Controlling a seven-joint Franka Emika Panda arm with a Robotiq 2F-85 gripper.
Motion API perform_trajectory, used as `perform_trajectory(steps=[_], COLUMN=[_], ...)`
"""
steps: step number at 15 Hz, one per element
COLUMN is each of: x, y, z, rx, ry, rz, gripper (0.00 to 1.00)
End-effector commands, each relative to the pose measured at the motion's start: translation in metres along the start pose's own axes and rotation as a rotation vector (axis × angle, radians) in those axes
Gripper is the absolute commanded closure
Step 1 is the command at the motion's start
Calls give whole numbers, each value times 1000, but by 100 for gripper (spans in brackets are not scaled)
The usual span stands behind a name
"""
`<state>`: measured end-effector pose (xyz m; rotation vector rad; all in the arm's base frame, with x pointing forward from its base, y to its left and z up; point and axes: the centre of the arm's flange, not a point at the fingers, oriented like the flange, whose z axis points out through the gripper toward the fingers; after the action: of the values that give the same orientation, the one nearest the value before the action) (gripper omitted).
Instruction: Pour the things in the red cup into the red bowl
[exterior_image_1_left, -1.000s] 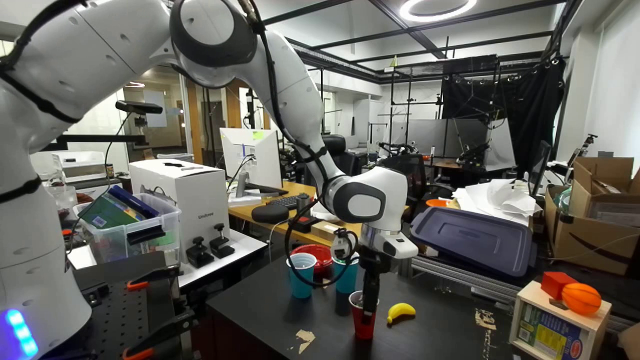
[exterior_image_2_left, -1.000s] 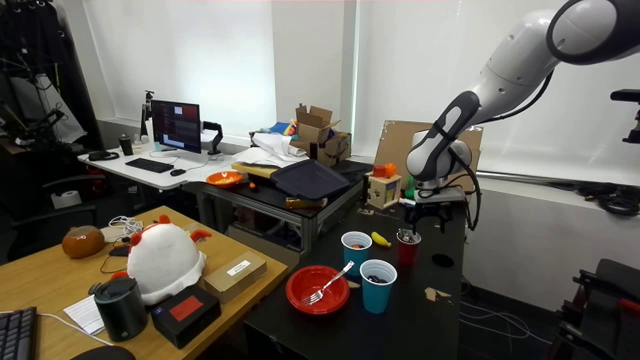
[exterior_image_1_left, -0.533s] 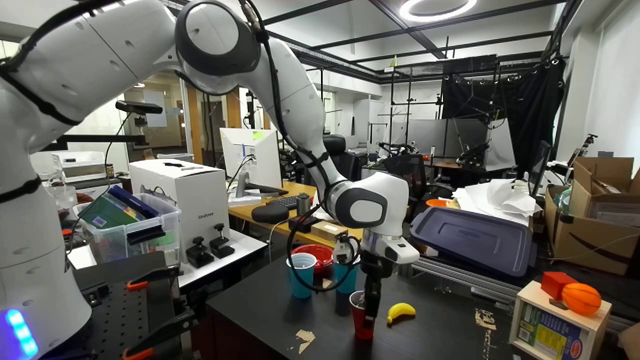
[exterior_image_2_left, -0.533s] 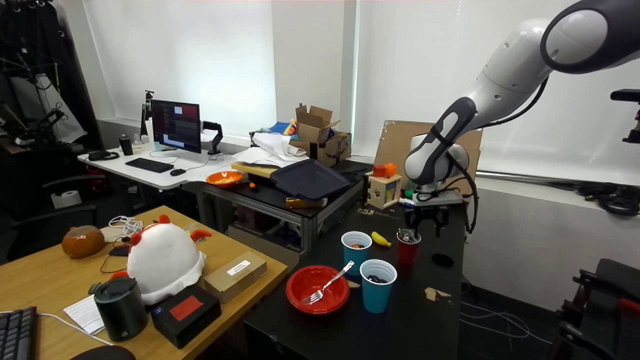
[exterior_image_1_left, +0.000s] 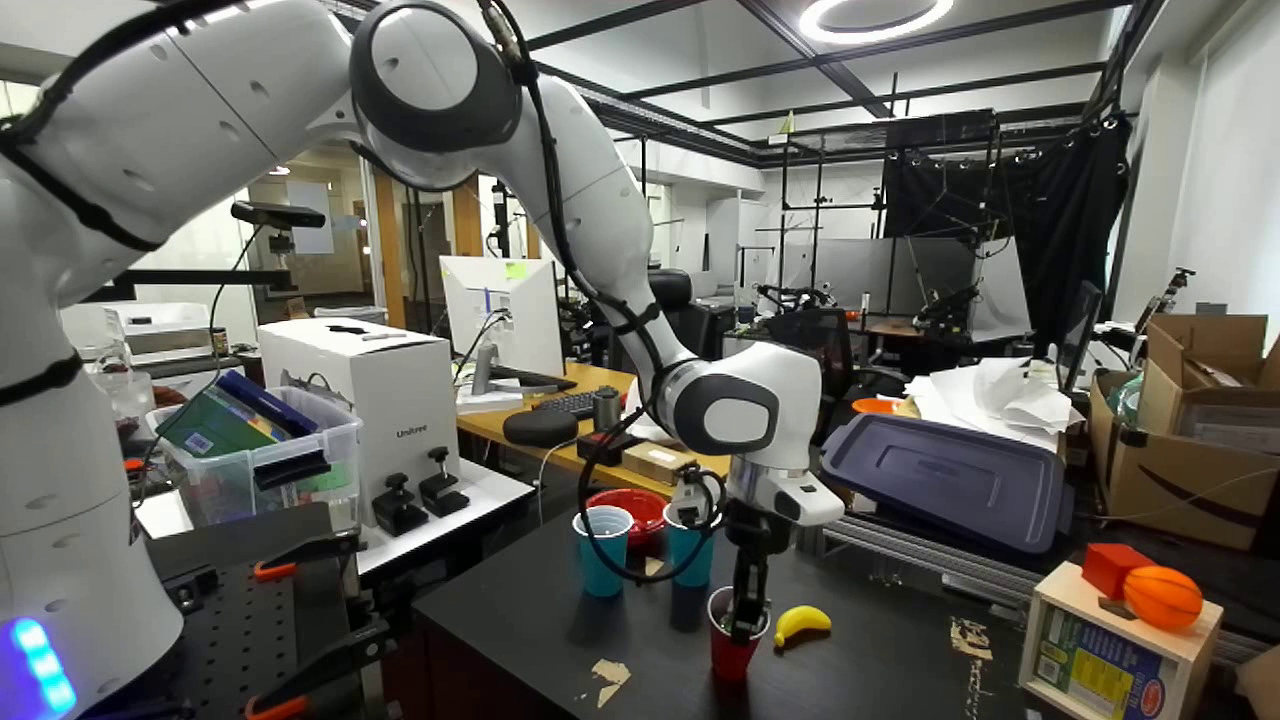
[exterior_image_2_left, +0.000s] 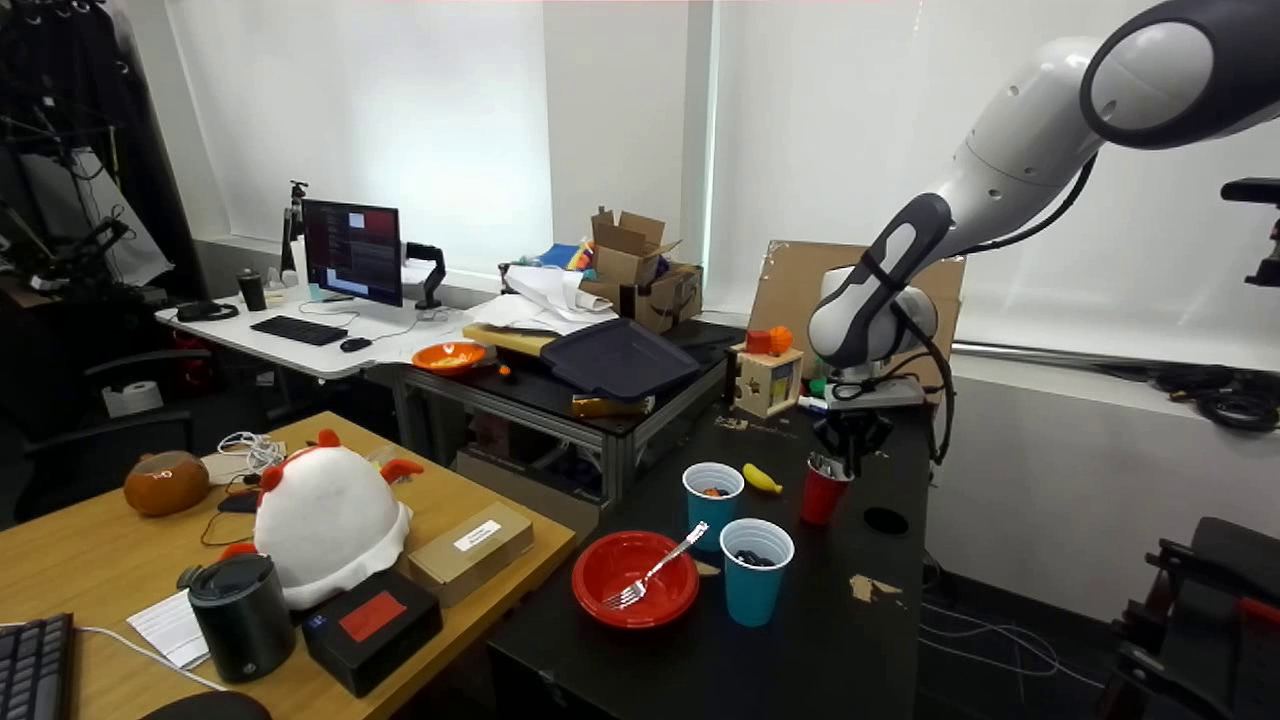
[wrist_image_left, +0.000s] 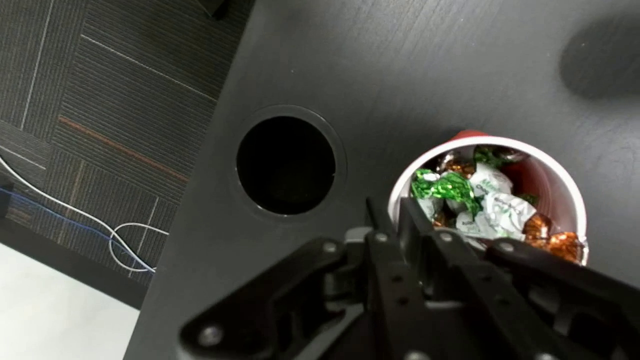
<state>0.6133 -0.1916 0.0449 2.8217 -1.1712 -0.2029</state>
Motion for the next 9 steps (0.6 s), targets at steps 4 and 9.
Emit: perform_trajectory(steps=[4,9], x=[-4,-8], y=[-4,-12], z=[-35,-51], rx=[72,101], ry=[8,16], rz=[0,-6], gripper=[99,99])
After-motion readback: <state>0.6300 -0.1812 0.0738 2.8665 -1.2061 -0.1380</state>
